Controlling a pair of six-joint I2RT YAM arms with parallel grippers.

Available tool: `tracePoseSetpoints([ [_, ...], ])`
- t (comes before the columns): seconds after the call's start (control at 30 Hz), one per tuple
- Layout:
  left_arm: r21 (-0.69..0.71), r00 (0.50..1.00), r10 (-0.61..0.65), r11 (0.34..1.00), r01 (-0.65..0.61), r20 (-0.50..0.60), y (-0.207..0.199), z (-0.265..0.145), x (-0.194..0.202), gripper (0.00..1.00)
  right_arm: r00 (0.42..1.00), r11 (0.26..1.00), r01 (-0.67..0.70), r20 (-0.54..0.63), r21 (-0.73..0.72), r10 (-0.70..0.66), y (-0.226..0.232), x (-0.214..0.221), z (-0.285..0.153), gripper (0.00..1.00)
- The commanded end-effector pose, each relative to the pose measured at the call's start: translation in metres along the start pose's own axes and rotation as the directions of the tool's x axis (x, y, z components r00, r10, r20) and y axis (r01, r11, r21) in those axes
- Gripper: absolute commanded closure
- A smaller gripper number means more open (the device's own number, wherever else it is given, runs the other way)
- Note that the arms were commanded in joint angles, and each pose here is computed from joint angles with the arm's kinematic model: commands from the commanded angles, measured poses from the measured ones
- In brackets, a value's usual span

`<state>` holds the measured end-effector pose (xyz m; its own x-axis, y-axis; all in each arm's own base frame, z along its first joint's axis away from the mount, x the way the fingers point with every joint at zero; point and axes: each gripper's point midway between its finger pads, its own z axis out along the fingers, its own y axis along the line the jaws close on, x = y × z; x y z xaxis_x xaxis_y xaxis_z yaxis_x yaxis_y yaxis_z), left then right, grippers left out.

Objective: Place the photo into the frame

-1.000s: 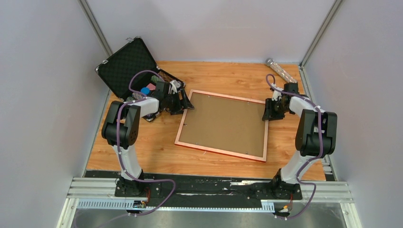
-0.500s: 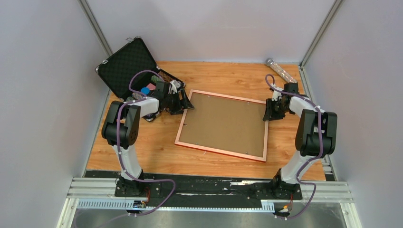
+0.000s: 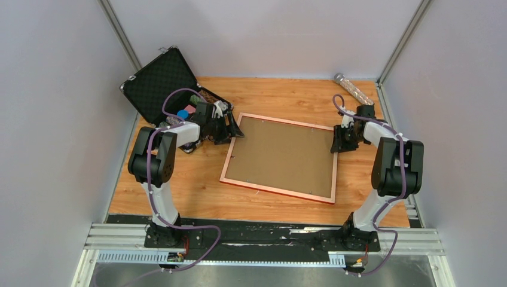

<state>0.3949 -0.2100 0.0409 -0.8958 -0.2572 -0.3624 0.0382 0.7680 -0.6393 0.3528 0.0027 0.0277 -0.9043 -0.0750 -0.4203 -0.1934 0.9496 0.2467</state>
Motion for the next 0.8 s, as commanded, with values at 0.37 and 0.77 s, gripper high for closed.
tracePoseSetpoints([
  [0.37, -0.125, 0.99, -0.064, 0.991, 0.048, -0.129, 0.04, 0.011, 0.041, 0.16, 1.0, 1.0, 0.02, 0.012, 0.007, -0.02, -0.004, -0.008, 0.007, 0.75],
  [0.77, -0.125, 0.99, -0.061, 0.991, 0.045, -0.128, 0.04, 0.011, 0.041, 0.17, 1.0, 0.999, -0.02, 0.006, -0.032, 0.02, -0.002, -0.01, 0.014, 0.78],
])
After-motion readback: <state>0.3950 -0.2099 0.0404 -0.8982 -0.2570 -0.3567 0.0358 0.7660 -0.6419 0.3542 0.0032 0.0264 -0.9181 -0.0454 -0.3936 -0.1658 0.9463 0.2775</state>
